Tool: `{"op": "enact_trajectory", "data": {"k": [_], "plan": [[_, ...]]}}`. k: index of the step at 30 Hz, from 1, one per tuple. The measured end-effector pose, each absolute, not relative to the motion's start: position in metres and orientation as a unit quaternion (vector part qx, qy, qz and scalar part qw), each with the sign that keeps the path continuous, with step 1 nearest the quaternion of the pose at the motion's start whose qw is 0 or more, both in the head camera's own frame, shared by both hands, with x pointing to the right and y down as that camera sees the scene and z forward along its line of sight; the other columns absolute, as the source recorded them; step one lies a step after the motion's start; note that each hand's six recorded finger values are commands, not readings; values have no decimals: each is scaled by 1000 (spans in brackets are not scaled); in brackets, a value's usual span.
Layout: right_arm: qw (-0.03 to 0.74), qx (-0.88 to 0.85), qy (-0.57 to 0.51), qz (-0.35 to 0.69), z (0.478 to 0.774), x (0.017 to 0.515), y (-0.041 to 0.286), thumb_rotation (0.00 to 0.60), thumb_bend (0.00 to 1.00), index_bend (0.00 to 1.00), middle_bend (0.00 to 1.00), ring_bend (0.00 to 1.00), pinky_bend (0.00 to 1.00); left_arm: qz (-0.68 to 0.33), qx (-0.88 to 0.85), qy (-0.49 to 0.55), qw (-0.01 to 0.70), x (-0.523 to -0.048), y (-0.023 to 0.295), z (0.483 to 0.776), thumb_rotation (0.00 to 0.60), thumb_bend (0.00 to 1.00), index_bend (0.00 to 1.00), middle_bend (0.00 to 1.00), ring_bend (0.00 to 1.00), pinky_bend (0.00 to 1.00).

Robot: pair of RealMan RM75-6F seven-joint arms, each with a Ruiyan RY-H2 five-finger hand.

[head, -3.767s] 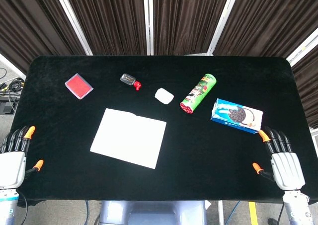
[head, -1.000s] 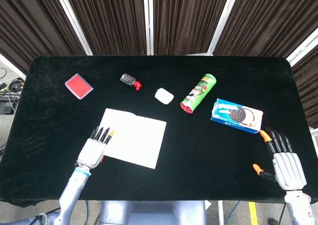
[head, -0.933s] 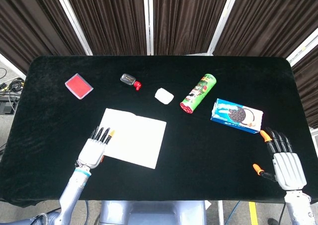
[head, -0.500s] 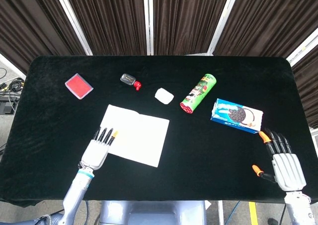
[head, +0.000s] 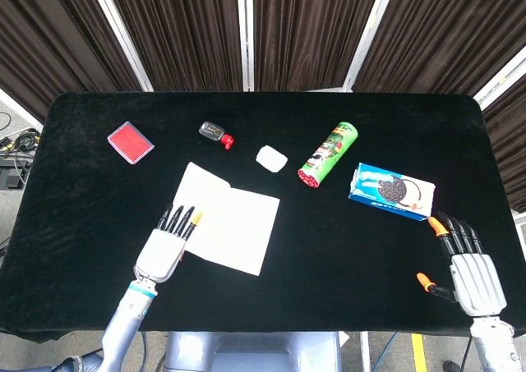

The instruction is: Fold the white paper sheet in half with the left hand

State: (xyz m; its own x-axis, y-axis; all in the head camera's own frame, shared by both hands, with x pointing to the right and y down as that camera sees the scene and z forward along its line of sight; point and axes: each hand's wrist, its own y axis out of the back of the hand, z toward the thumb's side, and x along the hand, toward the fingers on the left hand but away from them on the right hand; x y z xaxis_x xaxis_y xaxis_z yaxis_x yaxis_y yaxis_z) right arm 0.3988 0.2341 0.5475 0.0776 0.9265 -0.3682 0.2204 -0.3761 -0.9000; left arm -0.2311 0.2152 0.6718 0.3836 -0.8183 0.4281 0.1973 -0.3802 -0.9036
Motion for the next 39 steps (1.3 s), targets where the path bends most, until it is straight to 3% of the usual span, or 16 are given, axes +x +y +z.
{"op": "enact_trajectory", "data": {"k": [10, 19, 30, 39], "plan": [[343, -655, -440, 509, 545, 395, 236, 600, 85, 0, 0, 0, 0, -471, -665, 252, 522, -210, 208, 659, 600, 452, 0, 0, 0, 0], [342, -656, -440, 509, 545, 395, 237, 600, 85, 0, 0, 0, 0, -451, -666, 267, 531, -196, 206, 650, 600, 282, 0, 0, 0, 0], [340, -656, -442, 508, 544, 395, 236, 600, 85, 0, 0, 0, 0, -439, -666, 271, 539, -193, 208, 642, 600, 286, 0, 0, 0, 0], [336, -651, -447, 514, 544, 400, 233, 600, 85, 0, 0, 0, 0, -498, -638, 267, 523, -245, 207, 636, 600, 270, 0, 0, 0, 0]]}}
